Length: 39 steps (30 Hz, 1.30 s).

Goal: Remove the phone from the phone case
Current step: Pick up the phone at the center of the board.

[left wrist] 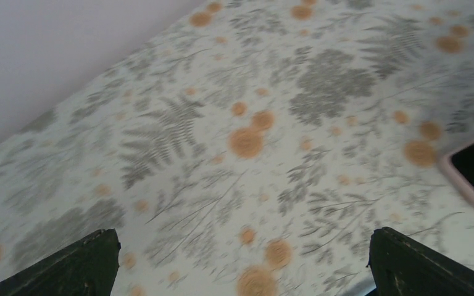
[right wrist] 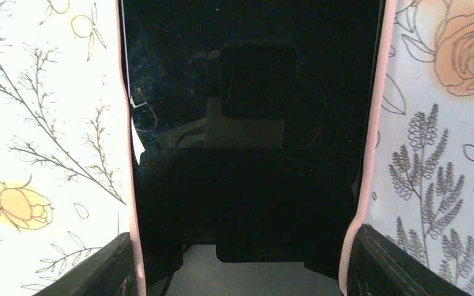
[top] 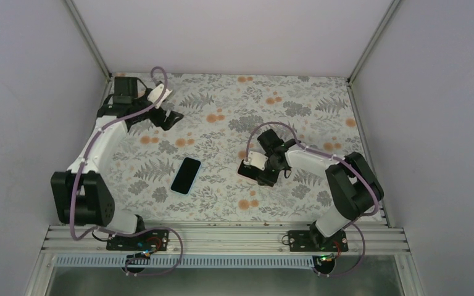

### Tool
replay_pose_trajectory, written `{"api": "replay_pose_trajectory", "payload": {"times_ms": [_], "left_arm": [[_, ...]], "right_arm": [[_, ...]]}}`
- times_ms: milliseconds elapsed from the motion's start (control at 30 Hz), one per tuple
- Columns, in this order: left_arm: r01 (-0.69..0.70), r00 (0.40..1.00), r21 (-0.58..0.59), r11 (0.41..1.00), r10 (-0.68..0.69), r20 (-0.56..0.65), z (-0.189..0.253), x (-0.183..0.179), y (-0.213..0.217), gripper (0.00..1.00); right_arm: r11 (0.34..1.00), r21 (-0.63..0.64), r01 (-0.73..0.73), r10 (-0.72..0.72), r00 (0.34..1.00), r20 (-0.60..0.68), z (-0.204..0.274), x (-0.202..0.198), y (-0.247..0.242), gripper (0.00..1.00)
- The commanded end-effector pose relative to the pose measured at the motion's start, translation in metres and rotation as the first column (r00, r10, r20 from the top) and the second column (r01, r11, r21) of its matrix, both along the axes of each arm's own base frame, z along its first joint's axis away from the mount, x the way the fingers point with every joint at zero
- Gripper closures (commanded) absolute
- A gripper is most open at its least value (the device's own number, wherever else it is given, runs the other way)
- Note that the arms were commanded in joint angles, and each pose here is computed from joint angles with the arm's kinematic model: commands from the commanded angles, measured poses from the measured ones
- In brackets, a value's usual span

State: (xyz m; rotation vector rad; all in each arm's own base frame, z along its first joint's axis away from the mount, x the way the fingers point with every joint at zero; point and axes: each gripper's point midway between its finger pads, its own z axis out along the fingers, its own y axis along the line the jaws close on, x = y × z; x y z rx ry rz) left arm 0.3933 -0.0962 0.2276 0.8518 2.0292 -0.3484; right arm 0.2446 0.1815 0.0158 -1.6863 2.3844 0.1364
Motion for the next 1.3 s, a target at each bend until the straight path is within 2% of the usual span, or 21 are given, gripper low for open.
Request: {"api": "replay_pose_trajectory", "payload": {"times_ms": [0,67,167,300,367,633,800,1067,1167,1267], "left_arm": [[0.244,0.95,-0.121,0.962,-0.262,-0.169,-0.015,-0.023,-0.044,0.0],[0.322,0.889,-0.184,0.929,-0.364,-0.277,-0.029,-0.036,-0.06,0.0],[0.353,0.784,-0.311,0.882,-0.46,-0.417,-0.065,-0.043,-0.074,0.0],[0.351,0.663,-0.458,0.817,-0.562,-0.495,-0.08,-0.05,-0.094,0.01],[0.335,0.631,-0.49,0.805,-0.578,-0.517,-0.09,-0.047,-0.103,0.03],[0.294,0.574,-0.583,0.758,-0.627,-0.526,-0.086,-0.025,-0.129,0.06],[0.284,0.549,-0.576,0.767,-0.622,-0.558,-0.091,-0.02,-0.143,0.06],[0.247,0.561,-0.536,0.807,-0.57,-0.6,-0.108,-0.006,-0.149,0.06],[0.246,0.555,-0.541,0.804,-0.575,-0.602,-0.109,-0.005,-0.152,0.1],[0.265,0.55,-0.545,0.795,-0.589,-0.592,-0.105,-0.007,-0.159,0.21]], "right_arm": [[0.999,0.032,0.016,-0.019,0.993,0.118,0.02,0.015,0.006,0.56],[0.997,0.077,0.021,-0.035,0.983,0.182,0.043,0.027,0.014,0.55],[0.992,0.125,0.025,-0.057,0.966,0.252,0.07,0.043,0.025,0.55],[0.986,0.167,0.02,-0.071,0.949,0.307,0.091,0.06,0.04,0.58],[0.984,0.178,0.018,-0.075,0.944,0.321,0.097,0.068,0.048,0.57],[0.979,0.203,-0.004,-0.071,0.93,0.36,0.105,0.1,0.083,0.57],[0.975,0.22,-0.019,-0.067,0.925,0.374,0.112,0.116,0.105,0.57],[0.972,0.232,-0.047,-0.047,0.922,0.384,0.116,0.123,0.128,0.57],[0.973,0.222,-0.061,-0.029,0.924,0.38,0.114,0.121,0.136,0.57],[0.974,0.218,-0.069,-0.019,0.925,0.379,0.11,0.118,0.142,0.57]]}}
